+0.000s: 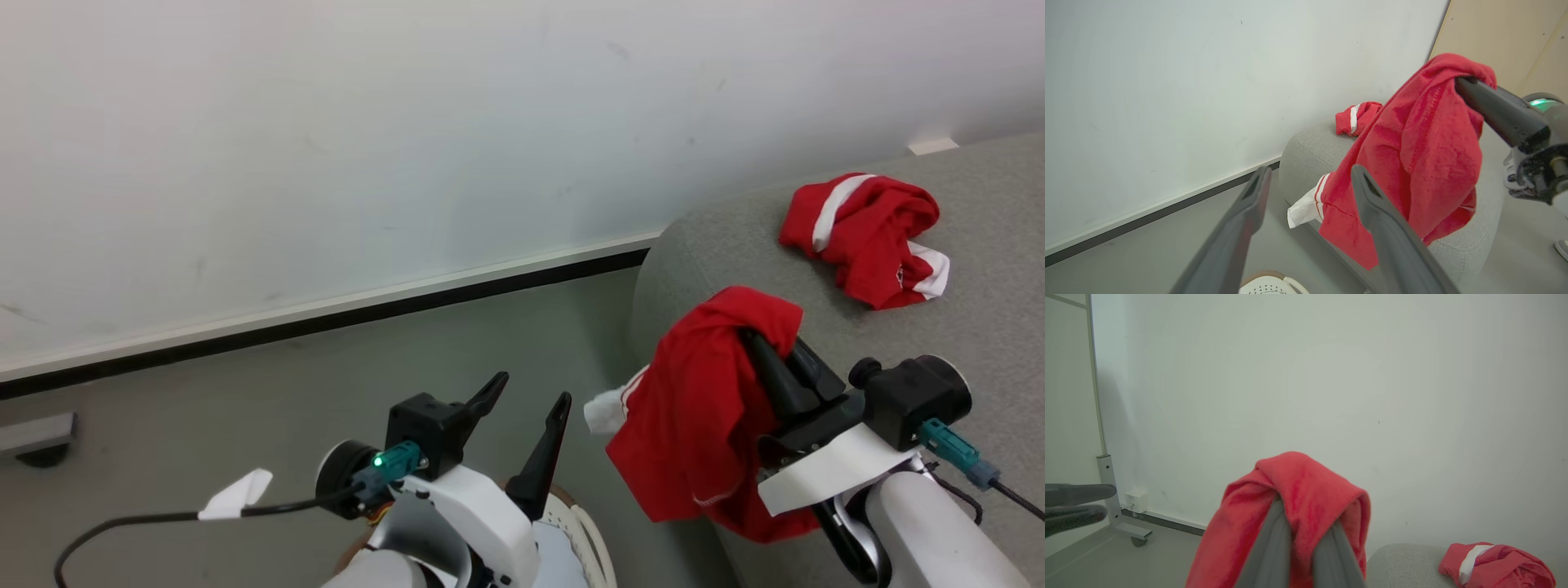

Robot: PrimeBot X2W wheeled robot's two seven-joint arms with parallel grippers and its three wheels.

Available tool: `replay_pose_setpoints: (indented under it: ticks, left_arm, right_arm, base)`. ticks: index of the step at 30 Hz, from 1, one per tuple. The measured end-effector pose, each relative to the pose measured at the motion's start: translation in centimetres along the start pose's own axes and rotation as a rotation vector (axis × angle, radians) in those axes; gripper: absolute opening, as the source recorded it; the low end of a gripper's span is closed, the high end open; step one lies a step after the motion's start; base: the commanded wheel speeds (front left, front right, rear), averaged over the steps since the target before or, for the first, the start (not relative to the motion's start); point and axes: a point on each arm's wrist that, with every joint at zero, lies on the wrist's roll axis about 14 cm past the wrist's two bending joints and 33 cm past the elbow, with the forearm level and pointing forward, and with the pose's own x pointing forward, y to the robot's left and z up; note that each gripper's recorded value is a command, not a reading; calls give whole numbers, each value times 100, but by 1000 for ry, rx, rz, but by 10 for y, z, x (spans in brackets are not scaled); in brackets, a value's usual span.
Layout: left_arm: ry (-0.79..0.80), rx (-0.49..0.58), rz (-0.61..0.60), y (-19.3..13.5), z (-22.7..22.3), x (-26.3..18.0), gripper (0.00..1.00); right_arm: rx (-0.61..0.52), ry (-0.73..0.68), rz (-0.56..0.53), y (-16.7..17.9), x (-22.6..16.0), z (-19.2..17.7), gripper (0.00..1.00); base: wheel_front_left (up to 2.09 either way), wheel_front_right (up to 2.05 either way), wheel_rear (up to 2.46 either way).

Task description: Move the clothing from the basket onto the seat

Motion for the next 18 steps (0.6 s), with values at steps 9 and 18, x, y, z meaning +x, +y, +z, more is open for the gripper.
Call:
replay_pose_setpoints:
  ticks: [9,18]
  left_arm:
    - [14,-27,-79,-21,-9,17,100]
    - [43,-56,-111,-21,-23,26,100]
  right_arm:
    - [-41,-11,-131,-46,-22,10,0]
    - [-32,-12,-206,-71,-19,6,0]
  base:
    - [0,0,0]
    - [0,0,0]
